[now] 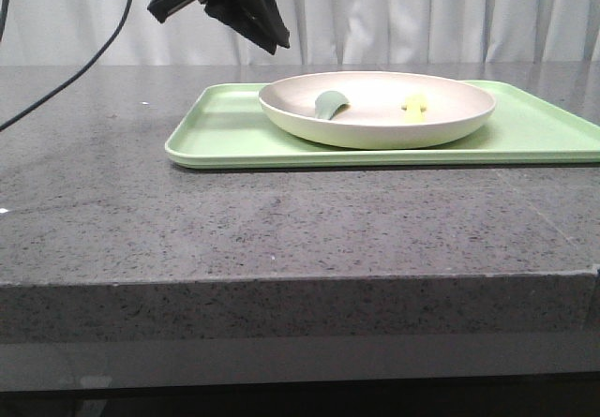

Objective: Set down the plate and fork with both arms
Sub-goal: 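Raise the left gripper up and away from the plate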

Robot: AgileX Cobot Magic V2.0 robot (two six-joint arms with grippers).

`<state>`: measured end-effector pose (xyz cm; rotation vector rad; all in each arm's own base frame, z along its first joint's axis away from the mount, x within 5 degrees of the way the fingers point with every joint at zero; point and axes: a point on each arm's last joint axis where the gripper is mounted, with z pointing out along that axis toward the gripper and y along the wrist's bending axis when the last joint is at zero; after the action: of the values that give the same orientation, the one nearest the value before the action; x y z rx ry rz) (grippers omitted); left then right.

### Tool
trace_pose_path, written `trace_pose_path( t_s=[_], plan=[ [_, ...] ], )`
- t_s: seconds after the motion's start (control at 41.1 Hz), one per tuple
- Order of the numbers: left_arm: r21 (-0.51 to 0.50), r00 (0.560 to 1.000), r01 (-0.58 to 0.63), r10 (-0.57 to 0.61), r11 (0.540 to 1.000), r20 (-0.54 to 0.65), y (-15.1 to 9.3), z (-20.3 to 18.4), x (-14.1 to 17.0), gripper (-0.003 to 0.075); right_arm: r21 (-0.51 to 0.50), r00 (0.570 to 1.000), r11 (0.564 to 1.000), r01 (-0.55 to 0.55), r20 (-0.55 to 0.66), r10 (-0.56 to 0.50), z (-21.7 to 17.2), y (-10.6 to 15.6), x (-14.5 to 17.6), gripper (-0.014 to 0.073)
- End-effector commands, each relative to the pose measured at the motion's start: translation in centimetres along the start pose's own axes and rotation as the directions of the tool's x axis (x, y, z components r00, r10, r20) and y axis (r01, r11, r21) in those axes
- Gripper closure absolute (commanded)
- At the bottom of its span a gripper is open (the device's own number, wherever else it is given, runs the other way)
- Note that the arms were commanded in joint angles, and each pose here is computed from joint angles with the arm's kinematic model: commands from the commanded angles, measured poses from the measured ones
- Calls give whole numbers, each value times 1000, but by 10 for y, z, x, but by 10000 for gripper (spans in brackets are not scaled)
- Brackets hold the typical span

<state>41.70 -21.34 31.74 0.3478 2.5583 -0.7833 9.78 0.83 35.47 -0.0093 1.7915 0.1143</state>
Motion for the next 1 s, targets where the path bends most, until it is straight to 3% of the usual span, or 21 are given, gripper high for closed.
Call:
trace_pose_path(
  t_s=[0.0,0.268,0.609,0.828,0.974],
  plan=[
    [28,994,-56,53,998,101,-22,-43,-10,739,-6,994,1000,5,110,-4,-3,1,-18,-60],
    [-129,987,-145,153,981,51,-17,-66,-6,739,-6,994,1000,5,110,-4,-3,1,-18,-60],
    [-321,955,-156,226,934,193,-21,-124,1,739,-6,994,1000,5,110,-4,-3,1,-18,-60],
    [-347,889,-163,290,924,354,-20,-155,43,739,-6,994,1000,5,110,-4,-3,1,-18,-60],
    [-345,792,-169,336,923,509,-20,-180,82,739,-5,994,1000,4,105,-4,-2,1,-17,-60]
  ],
)
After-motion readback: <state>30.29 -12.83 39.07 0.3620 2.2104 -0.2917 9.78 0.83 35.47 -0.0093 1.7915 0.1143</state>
